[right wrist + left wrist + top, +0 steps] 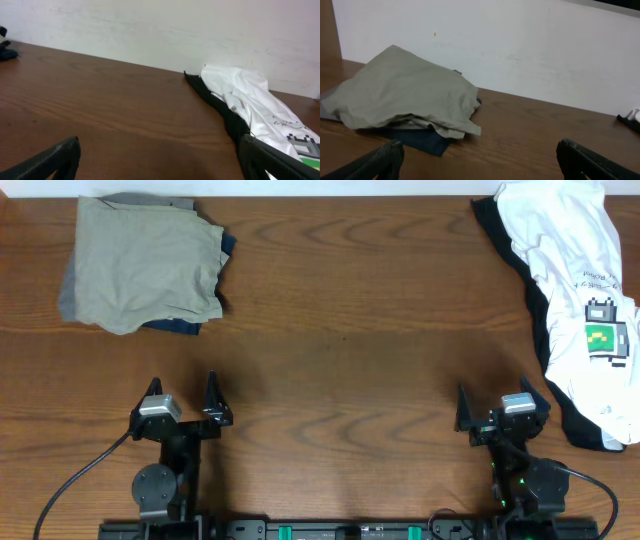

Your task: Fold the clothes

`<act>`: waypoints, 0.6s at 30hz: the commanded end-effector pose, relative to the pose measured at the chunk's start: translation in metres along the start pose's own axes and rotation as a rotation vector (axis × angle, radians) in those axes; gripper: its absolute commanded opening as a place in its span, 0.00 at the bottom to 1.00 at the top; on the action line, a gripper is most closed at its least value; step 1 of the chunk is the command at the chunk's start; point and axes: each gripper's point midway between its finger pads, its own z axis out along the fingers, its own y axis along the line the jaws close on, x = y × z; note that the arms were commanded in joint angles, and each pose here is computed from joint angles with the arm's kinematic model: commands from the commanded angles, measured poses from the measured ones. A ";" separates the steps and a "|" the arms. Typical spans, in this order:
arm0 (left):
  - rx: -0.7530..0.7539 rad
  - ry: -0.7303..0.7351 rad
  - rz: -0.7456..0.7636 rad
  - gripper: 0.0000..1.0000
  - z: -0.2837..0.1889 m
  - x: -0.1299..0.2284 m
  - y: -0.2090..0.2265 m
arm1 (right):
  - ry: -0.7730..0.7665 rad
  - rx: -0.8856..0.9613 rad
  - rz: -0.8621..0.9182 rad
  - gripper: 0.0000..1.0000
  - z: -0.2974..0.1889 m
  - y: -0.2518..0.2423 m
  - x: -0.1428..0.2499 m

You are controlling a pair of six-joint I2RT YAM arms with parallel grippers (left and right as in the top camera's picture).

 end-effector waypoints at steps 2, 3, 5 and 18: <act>0.006 -0.012 0.006 0.98 0.001 0.008 0.001 | 0.000 0.010 0.018 0.99 0.000 -0.002 0.001; 0.004 -0.003 0.006 0.98 0.001 0.009 0.001 | 0.000 0.010 0.018 0.99 0.000 -0.002 0.001; 0.003 0.001 0.009 0.98 0.001 0.010 0.002 | 0.000 0.010 0.018 0.99 0.000 -0.002 0.001; -0.046 0.152 0.004 0.98 -0.002 0.048 0.013 | 0.000 0.010 0.018 0.99 0.000 -0.002 0.001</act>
